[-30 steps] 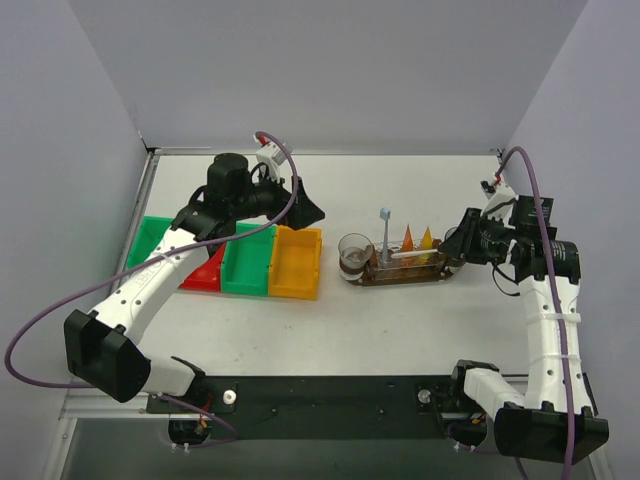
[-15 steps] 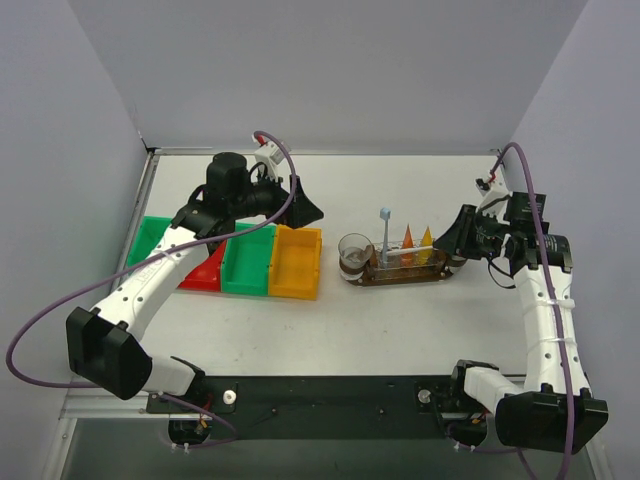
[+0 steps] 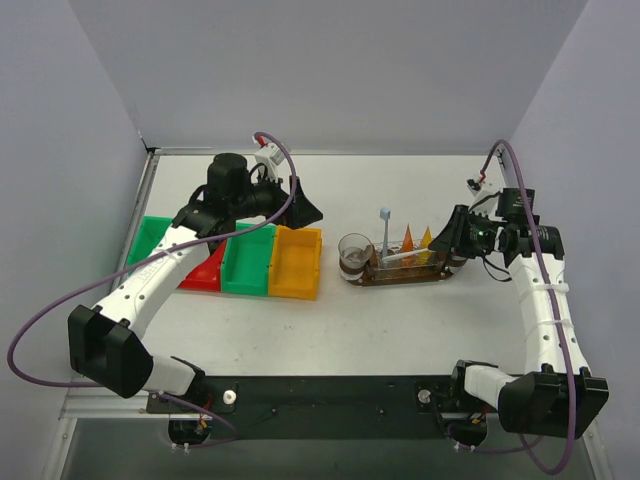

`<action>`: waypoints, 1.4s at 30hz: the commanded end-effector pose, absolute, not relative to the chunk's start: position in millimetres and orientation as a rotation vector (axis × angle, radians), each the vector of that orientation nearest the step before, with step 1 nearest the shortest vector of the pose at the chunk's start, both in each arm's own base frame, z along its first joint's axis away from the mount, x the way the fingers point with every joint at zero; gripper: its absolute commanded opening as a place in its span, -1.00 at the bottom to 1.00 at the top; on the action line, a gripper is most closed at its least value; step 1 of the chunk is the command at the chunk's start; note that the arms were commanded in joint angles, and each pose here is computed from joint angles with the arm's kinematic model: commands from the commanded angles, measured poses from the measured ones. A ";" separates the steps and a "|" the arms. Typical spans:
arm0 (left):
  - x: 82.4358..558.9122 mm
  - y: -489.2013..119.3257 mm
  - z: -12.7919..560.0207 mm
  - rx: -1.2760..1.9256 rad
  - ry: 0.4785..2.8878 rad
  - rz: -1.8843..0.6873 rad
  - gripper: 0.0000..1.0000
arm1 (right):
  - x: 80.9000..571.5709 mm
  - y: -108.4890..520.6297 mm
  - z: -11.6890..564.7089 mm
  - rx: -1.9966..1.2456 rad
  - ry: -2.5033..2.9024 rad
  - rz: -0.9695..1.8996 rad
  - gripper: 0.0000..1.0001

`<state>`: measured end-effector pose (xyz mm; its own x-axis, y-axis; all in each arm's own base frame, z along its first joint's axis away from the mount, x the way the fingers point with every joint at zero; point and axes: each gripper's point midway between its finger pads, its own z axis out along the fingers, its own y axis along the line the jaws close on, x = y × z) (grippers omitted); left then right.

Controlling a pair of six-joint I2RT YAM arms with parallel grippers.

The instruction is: Prepare toiletry sets of a toothbrush and toothpaste on the tray

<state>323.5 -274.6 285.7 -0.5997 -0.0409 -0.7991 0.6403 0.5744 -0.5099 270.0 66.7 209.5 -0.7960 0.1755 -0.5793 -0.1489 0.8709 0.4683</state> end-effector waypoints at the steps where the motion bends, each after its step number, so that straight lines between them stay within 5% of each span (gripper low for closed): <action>1: 328.7 -275.2 294.9 0.481 1.943 -1.072 0.83 | 274.0 73.9 210.9 -0.031 2.384 0.696 -1.00; 31: 327.3 -269.4 297.0 0.471 1.942 -1.056 0.83 | 283.5 84.7 173.9 -0.041 2.465 0.655 -1.00; 42: 326.6 -268.1 295.7 0.468 1.946 -1.053 0.82 | 285.6 91.1 168.0 -0.065 2.474 0.659 -0.76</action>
<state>325.5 -270.1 278.3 -0.6115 -0.0422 -0.7901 0.6254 0.5860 -0.5153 285.1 87.2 173.3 -0.8314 0.1092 -0.5449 -0.1755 0.8787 0.4439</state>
